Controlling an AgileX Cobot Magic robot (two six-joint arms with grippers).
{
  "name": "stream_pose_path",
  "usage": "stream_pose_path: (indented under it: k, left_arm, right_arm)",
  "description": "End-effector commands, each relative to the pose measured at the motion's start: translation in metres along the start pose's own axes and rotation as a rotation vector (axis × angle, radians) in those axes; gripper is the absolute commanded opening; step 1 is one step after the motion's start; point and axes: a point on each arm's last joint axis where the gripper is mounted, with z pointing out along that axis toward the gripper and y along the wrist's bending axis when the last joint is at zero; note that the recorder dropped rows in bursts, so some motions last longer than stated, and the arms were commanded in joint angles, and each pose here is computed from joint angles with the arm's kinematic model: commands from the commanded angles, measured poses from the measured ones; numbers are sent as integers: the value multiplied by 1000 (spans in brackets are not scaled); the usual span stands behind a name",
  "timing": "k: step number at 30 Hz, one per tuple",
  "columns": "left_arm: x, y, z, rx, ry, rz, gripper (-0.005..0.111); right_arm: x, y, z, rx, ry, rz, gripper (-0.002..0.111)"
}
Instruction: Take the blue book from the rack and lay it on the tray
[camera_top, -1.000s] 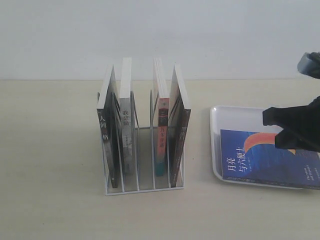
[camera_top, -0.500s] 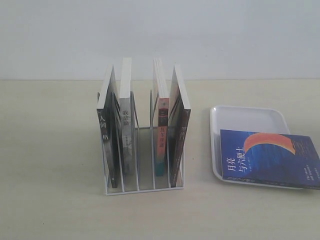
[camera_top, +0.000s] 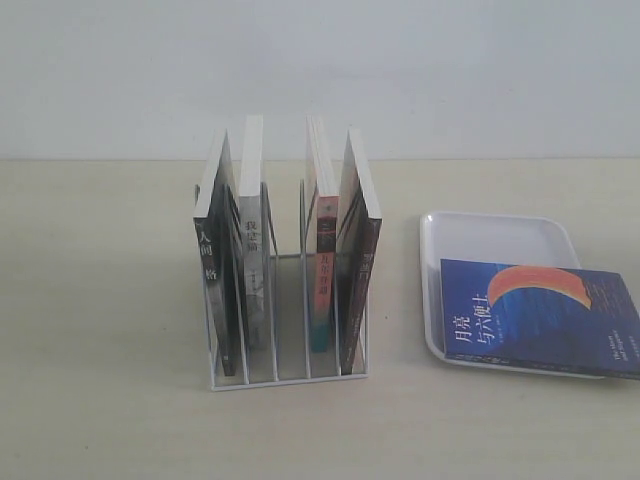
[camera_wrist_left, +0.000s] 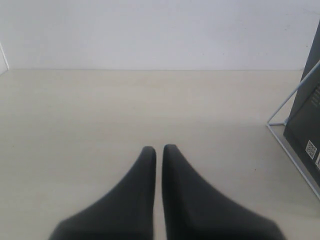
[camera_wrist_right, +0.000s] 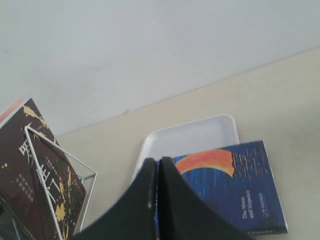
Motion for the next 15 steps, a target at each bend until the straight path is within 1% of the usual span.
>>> stream_pose_path:
  k: [1,4,7,15]
  left_arm:
    - [1,0,0,-1,-4,-1,4]
    - [1,0,0,-1,-4,-1,4]
    - [0,0,0,-1,-9,-1,4]
    - [0,0,0,-1,-9,-1,4]
  right_arm:
    - [-3,2,-10,-42,-102,-35,0]
    - [2,3,-12,-59,-58,-62,0]
    - [2,3,-12,-57,-56,-45,0]
    - [-1,3,-12,-53,-84,-55,0]
